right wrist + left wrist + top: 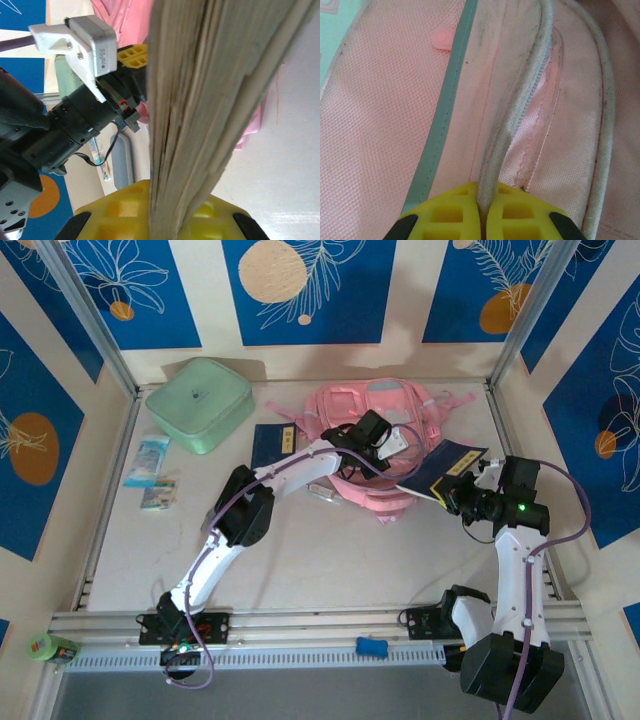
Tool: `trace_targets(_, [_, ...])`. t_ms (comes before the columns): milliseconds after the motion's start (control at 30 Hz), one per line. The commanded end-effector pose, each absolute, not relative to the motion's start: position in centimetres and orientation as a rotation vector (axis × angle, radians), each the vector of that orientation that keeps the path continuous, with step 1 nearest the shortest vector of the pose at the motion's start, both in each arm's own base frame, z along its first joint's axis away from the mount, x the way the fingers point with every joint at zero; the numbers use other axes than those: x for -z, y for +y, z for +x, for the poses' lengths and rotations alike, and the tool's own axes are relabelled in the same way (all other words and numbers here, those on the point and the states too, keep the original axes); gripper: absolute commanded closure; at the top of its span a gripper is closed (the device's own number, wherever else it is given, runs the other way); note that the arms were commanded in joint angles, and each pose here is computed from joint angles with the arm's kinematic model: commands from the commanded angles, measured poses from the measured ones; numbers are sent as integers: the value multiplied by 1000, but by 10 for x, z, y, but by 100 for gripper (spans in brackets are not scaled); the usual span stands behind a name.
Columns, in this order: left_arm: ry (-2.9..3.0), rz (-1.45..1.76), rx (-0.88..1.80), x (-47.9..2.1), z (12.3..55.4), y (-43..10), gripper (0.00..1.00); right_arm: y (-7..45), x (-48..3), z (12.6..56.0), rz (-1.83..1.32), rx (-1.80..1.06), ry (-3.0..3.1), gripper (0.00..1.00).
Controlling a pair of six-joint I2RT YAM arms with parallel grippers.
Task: Pack the student bag
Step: Open the student bag at the center of the table.
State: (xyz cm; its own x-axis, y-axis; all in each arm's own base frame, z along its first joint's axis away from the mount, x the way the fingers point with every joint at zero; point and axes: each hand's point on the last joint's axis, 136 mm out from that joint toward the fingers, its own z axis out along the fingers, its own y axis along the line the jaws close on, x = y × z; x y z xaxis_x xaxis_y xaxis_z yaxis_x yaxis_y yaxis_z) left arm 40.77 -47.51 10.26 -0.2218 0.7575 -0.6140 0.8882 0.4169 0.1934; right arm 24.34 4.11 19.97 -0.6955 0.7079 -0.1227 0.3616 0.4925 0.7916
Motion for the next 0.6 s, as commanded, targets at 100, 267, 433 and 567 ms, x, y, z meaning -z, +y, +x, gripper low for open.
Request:
trace_targets(100, [1925, 1175, 208, -215, 430, -463, 100, 33, -212, 230, 907, -971, 2309, 100])
trace_targets(267, [1903, 1017, 246, -258, 444, -459, 100, 34, -210, 223, 893, -947, 2325, 100])
trace_targets(433, [1867, 887, 345, -297, 452, -457, 100, 47, -208, 229, 831, -1049, 2339, 100])
trace_targets(567, [1837, 797, 410, -323, 457, -452, 100, 75, -206, 241, 712, -1196, 2385, 100])
